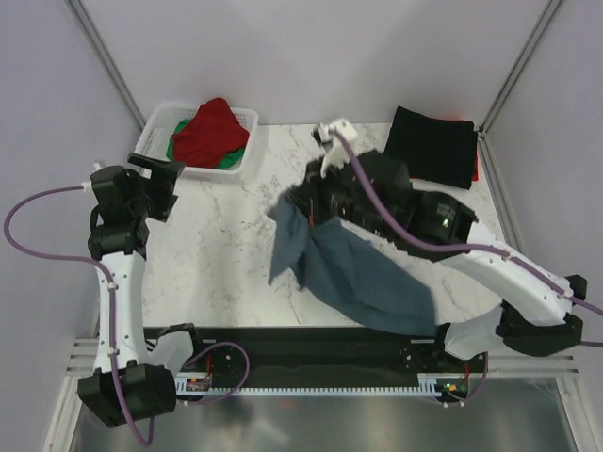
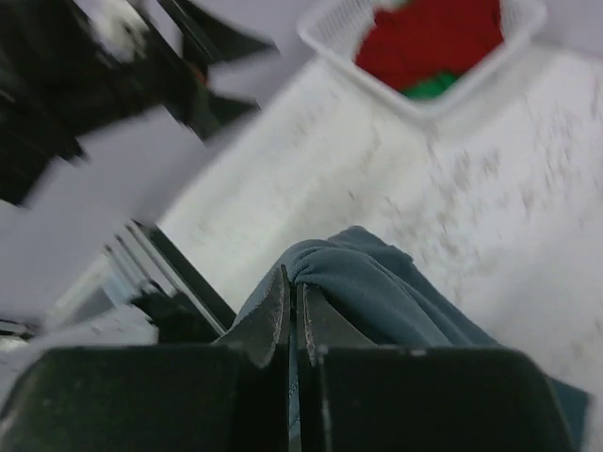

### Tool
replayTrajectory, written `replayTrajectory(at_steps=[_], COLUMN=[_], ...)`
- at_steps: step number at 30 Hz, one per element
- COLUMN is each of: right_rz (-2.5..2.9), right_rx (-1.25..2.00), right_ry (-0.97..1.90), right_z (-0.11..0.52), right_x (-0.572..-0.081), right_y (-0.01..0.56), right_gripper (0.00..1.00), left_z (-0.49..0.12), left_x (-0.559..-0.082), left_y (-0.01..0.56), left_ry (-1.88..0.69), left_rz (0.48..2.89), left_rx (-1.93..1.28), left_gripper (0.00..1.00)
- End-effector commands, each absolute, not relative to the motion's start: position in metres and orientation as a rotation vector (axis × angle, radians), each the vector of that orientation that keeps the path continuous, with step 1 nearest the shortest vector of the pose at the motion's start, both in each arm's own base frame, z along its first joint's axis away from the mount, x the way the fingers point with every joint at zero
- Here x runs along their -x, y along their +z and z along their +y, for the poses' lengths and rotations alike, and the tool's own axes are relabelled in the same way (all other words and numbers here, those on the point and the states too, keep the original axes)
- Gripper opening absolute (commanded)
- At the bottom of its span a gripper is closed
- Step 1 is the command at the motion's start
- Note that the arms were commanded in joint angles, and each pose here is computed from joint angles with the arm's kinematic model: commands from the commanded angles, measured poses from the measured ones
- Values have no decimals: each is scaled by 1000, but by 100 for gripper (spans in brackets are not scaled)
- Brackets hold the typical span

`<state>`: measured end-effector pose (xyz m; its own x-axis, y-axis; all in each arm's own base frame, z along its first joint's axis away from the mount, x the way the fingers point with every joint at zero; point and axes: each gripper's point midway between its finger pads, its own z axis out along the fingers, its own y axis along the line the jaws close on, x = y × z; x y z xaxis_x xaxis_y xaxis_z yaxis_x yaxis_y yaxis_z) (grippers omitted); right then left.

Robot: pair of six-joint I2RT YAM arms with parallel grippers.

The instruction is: Fold and stack the t-shirts

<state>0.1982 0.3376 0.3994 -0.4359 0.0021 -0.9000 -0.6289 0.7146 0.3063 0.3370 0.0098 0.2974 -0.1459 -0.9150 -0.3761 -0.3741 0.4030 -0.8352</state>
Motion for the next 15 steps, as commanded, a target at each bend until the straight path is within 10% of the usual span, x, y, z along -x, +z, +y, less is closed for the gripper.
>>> replayTrajectory(at_steps=[1,4,10,11,12,13,15], right_rz=[1540,1428,1561,1639,1632,1725,1768], right_rx=[544,376,24,13,-87,-107,-224], right_ry=[959,933,682,596,571,509,451], right_z=[339,292,190,187,155,154,122], right_x=[-183,-185,-200,-206,-201,-202,-195], right_y=[558,616,529,485,474,424,389], right_gripper=[0,0,2,17,72,95,98], left_z=[20,28,30,28,26,24,20], left_x=[-314,-295,-269,-265,-262,-259,-252], left_y=[299,319,329,330,320,316,299], left_ry=[-510,-403,-324,-329,-329,-333,-334], left_rz=[1786,1775,1770,1765,1793,1800,1836], left_rx=[908,847,785,771,771,764,760], left_gripper=[97,98,98,98,98,98,98])
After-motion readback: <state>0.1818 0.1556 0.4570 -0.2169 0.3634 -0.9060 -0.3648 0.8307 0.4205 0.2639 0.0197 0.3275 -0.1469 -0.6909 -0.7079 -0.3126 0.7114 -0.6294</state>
